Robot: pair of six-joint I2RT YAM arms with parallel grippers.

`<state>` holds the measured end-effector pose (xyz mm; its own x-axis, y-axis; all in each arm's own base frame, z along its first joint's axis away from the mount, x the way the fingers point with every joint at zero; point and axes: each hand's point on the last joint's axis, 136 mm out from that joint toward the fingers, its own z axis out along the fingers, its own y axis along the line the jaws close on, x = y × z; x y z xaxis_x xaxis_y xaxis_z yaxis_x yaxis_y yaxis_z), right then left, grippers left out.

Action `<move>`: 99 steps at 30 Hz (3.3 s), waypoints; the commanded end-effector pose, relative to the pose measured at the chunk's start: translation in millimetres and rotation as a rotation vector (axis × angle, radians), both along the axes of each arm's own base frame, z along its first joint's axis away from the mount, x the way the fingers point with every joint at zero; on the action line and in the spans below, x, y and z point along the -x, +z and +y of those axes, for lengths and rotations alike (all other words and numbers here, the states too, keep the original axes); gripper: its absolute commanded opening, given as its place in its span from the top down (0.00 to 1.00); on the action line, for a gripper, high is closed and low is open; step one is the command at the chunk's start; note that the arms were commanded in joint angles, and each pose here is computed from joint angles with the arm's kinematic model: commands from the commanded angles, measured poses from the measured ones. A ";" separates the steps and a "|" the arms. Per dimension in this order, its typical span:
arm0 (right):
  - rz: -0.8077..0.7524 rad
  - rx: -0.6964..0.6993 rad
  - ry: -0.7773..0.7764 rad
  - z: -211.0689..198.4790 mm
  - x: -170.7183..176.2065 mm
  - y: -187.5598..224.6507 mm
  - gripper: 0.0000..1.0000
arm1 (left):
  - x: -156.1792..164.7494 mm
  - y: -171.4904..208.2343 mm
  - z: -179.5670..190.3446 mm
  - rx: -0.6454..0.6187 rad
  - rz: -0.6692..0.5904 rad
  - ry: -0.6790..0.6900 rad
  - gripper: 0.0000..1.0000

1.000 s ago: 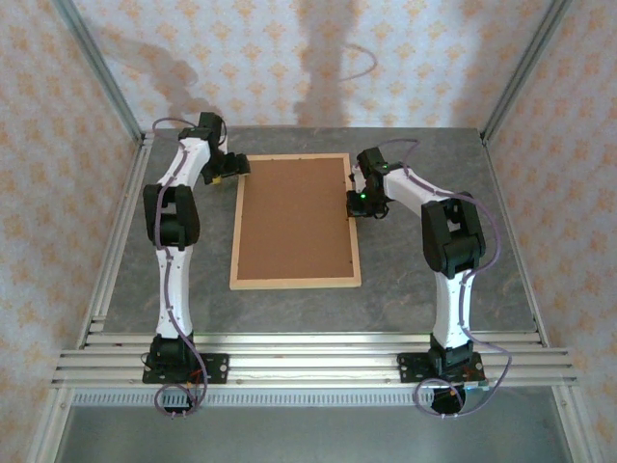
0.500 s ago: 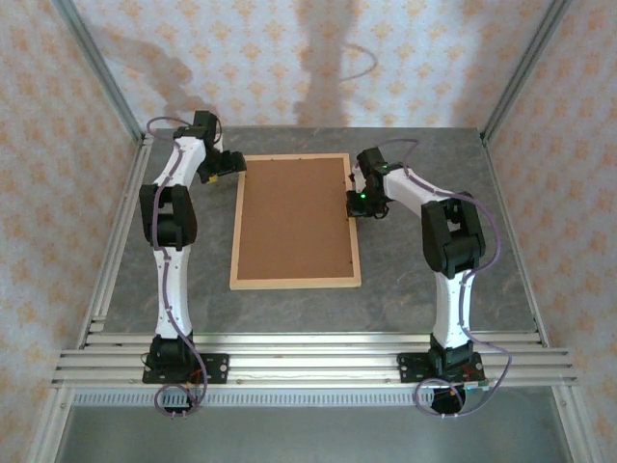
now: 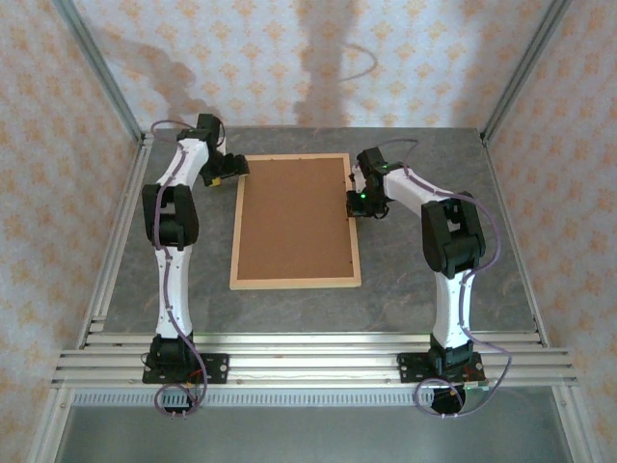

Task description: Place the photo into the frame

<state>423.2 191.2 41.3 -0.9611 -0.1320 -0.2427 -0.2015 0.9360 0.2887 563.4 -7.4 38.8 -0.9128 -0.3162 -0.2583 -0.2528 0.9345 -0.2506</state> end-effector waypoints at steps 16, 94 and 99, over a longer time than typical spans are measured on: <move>0.094 0.041 0.028 -0.1 18.9 -21.2 0.89 | 47.5 -52.1 -17.5 -0.068 0.204 0.002 0.11; 0.014 0.007 -0.108 -10.5 -3.0 1.4 0.88 | 180.0 31.5 -20.3 0.022 0.057 0.132 0.10; 0.023 -0.002 -0.111 -9.4 -1.3 -0.9 0.88 | 175.5 25.5 -16.3 -0.002 0.048 0.136 0.10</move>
<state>425.2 189.7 42.0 -0.9766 -0.0358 -0.2119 -0.1032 0.9431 0.3160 375.0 -28.5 56.1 -0.8897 -0.4323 -0.1470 -0.3950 0.8902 -0.2270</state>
